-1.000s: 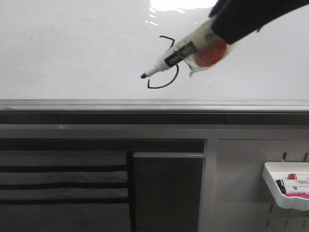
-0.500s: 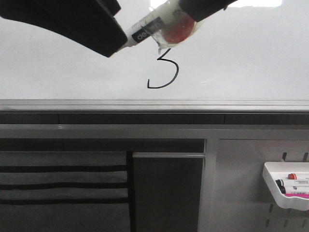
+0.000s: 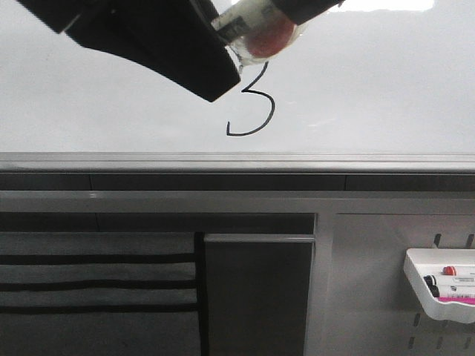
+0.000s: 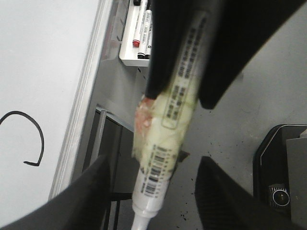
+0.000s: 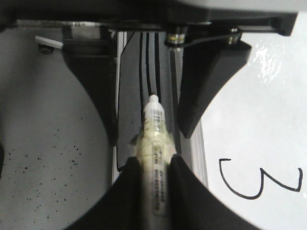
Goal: Write number 3 on whiteboard
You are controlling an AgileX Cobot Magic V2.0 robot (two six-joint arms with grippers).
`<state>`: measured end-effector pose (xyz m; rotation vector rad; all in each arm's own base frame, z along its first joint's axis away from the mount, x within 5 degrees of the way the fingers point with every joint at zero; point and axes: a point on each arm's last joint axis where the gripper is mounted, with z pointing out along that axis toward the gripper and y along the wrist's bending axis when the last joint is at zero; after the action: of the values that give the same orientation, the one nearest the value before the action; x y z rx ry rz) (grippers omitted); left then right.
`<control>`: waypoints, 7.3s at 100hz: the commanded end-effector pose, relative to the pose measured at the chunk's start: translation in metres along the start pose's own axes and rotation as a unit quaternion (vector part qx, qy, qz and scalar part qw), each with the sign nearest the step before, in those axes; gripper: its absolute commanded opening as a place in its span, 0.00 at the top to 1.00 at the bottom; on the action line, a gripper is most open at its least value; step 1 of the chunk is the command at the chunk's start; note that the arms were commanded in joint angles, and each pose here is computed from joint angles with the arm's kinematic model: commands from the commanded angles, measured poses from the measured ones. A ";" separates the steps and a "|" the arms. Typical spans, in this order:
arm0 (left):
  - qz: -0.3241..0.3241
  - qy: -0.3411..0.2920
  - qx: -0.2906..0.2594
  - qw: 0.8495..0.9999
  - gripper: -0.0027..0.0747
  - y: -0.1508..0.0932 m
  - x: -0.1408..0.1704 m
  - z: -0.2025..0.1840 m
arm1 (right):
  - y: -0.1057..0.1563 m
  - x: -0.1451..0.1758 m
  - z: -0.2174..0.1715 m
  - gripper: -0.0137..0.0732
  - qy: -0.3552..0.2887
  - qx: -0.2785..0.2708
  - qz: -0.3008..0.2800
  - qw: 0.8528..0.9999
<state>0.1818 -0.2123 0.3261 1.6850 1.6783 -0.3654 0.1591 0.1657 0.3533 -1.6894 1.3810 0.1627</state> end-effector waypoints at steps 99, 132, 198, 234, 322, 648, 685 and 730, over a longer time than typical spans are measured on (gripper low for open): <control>-0.008 -0.048 -0.047 0.998 0.98 0.010 -0.014 -0.015 | -0.017 -0.007 -0.015 0.46 -0.026 0.062 0.030 0.997; -0.121 -0.047 -0.150 0.980 0.98 0.048 0.021 -0.030 | -0.028 0.021 -0.074 0.36 0.001 0.159 0.197 0.967; -0.455 -0.081 -0.394 0.795 0.98 0.101 0.150 -0.011 | -0.024 0.038 -0.092 0.36 0.044 0.161 0.256 0.952; -0.459 -0.074 -0.384 0.798 0.72 0.100 0.151 -0.007 | -0.024 0.038 -0.092 0.36 0.041 0.160 0.274 0.947; -0.394 -0.060 -0.445 0.802 0.50 -0.019 0.122 -0.173 | 0.018 0.075 -0.118 0.63 -0.009 0.344 0.533 0.773; -0.336 -0.265 -0.580 0.693 0.99 -0.132 0.218 -0.096 | 0.165 0.171 -0.067 0.92 -0.107 0.503 0.453 0.728; -0.336 -0.265 -0.580 0.693 0.99 -0.132 0.218 -0.096 | 0.158 0.164 -0.077 0.92 -0.150 0.541 0.405 0.722; -0.336 -0.265 -0.580 0.693 0.99 -0.132 0.218 -0.096 | 0.158 0.163 -0.077 0.92 -0.157 0.542 0.399 0.723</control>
<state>0.0563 0.0000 0.2075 -0.0164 1.5278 -0.0134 0.0556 0.0038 0.2114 -0.0220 1.4709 0.0869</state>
